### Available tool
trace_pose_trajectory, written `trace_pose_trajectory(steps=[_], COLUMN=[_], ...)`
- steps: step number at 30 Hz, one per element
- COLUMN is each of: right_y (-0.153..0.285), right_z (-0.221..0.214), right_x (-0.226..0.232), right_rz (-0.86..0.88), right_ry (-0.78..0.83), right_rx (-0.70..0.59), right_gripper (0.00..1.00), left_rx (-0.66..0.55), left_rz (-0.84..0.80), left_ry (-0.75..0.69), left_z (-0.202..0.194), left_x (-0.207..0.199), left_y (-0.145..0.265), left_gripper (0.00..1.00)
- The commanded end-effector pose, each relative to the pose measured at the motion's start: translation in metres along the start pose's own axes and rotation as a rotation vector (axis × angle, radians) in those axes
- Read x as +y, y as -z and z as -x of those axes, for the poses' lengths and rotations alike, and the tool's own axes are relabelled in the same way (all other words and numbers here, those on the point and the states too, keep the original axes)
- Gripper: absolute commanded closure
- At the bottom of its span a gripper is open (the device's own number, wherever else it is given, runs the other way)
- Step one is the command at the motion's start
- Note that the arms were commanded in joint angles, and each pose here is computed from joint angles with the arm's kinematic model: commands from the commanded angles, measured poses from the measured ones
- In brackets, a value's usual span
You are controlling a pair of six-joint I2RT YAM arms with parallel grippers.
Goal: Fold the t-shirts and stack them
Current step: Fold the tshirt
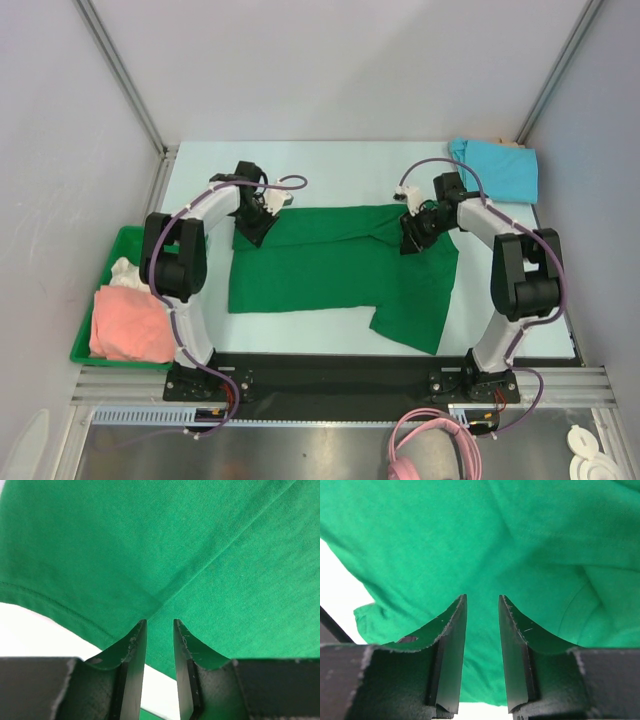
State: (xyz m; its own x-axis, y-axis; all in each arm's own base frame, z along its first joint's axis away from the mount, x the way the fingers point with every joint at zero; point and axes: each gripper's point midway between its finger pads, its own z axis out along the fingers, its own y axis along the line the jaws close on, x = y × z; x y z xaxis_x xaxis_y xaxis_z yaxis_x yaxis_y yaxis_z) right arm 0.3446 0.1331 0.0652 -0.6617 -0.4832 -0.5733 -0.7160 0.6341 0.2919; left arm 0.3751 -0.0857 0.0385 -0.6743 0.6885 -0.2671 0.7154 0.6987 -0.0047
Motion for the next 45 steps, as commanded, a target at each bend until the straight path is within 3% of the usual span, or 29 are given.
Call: trace_pose_trajectory(steps=[1,23,25,26,29,32,45], right_y=[-0.007,-0.046,-0.047,-0.047,-0.044,-0.038,0.014], right_z=[0.021,0.038,0.036,0.036,0.038,0.043,0.03], right_x=[-0.011,-0.042,-0.04,-0.04,-0.037,-0.032,0.041], right_rz=[-0.011,-0.01,-0.005,-0.003,-0.003,-0.009,0.059], right_ry=[0.007,-0.03,-0.03,-0.031,-0.027,-0.012,0.079], right_rx=[-0.033,-0.02,-0.018,-0.019,-0.043,-0.057,-0.046], right_gripper=[0.64,0.62,0.68,0.79,0.94,1.0,1.0], left_rx=[-0.038,-0.02,-0.022,-0.023,-0.024,-0.026,-0.043], left_rz=[0.02,0.041,0.04,0.041,0.042,0.042,0.027], left_ry=[-0.008,-0.013,-0.013,-0.013,-0.011,-0.012,-0.012], left_z=[0.008,-0.009,-0.008,-0.007,-0.005,-0.004,0.002], left_x=[0.002,-0.003,-0.003,-0.002,-0.001,0.0,0.0], left_y=[0.011,0.013,0.013,0.013,0.013,0.012,0.007], left_gripper=[0.67,0.67,0.67,0.67,0.67,0.67,0.68])
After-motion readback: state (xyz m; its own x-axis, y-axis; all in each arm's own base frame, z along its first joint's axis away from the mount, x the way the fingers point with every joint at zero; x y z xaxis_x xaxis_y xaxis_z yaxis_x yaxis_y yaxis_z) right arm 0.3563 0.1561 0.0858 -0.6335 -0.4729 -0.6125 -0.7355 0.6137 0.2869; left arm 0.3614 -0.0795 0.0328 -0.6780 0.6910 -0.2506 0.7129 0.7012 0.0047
